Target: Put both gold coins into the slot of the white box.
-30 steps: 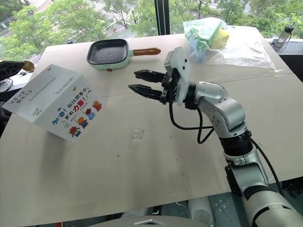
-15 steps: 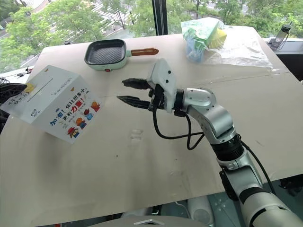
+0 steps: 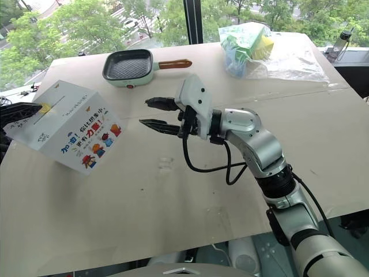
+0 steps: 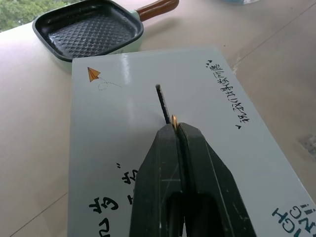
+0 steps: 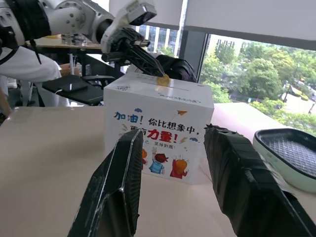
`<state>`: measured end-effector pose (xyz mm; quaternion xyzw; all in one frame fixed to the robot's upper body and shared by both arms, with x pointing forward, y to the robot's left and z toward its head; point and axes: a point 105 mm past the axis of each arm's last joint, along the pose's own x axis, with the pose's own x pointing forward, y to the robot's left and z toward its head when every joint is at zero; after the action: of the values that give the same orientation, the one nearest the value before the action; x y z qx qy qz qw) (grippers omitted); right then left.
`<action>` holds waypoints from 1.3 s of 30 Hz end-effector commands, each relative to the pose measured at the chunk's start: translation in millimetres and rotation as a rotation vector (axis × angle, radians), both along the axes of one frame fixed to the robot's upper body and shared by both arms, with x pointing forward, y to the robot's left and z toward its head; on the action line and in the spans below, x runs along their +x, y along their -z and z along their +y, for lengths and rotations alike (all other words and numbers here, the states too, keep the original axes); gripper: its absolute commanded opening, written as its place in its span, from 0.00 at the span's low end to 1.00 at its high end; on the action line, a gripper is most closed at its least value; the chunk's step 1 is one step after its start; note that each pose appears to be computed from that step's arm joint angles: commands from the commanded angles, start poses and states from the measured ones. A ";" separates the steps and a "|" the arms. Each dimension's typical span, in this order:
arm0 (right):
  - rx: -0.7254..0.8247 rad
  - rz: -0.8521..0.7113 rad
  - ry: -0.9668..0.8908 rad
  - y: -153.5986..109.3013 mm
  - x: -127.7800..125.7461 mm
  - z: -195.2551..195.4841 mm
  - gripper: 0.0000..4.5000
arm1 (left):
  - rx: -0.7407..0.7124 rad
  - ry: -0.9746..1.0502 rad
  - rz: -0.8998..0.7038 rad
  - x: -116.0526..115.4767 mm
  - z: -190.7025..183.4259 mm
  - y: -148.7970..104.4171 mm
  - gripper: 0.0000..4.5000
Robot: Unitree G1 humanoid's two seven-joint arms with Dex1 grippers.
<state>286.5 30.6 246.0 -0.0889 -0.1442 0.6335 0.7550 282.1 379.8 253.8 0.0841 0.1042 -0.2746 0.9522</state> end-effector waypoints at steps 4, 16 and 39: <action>0.037 0.021 0.040 -16.3 -1.0 -2.5 0.47 | 0.018 0.018 0.065 -0.1 -3.0 17.7 0.00; 0.077 0.101 0.057 -24.5 -1.7 1.8 0.49 | -0.051 0.007 0.106 -2.6 -6.3 27.7 0.12; -0.012 0.254 0.265 70.0 0.3 -130.2 0.49 | 0.054 0.297 -0.048 -44.4 -179.0 50.6 0.75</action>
<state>289.1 -92.0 170.5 -0.0132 -0.0060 0.5379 0.8429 240.1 211.4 203.4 0.0946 0.0907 -0.4200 0.8980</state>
